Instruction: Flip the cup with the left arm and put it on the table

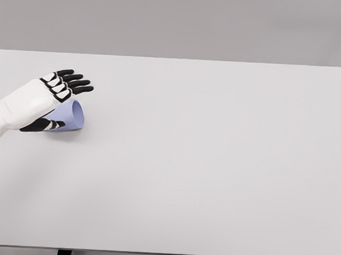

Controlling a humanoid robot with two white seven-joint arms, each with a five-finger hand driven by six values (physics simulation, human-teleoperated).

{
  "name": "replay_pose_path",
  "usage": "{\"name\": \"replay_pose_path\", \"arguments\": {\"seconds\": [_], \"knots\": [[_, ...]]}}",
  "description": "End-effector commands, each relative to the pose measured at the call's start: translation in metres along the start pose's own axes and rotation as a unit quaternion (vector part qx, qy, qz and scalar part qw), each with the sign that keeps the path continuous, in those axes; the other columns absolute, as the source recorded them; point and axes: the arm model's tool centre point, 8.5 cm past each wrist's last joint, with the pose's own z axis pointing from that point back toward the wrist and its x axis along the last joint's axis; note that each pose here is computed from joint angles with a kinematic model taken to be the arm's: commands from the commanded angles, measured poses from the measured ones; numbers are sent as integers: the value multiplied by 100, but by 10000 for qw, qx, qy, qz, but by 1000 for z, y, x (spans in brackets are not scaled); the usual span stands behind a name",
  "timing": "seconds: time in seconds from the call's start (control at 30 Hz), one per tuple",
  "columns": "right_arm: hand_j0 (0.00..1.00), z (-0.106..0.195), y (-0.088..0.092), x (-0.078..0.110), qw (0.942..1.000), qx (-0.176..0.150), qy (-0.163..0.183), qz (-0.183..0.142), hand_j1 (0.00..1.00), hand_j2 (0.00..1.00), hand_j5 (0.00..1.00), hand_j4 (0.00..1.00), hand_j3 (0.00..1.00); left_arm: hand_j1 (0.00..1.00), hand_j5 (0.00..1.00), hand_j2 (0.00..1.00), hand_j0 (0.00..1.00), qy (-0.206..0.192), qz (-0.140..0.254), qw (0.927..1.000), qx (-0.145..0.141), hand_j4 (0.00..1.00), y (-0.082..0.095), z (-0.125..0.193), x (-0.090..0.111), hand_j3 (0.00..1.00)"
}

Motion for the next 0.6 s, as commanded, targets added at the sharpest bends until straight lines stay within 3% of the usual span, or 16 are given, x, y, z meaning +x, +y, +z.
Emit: {"name": "replay_pose_path", "arguments": {"seconds": [0.0, 0.5, 0.57], "knots": [[100, 0, 0, 0, 10000, -1, 5, -16, 100, 100, 100, 100, 100, 100, 100, 100, 100, 8, -6, 10000, -3, 100, 1, 1, -1, 100], [100, 0, 0, -2, 10000, 0, 37, -3, 100, 100, 100, 100, 100, 100, 100, 100, 100, 27, -41, 10000, -12, 100, 1, 1, -2, 100], [100, 0, 0, -2, 10000, 0, 37, -3, 100, 100, 100, 100, 100, 100, 100, 100, 100, 162, -142, 9997, 83, 100, 11, 5, -11, 100]]}}
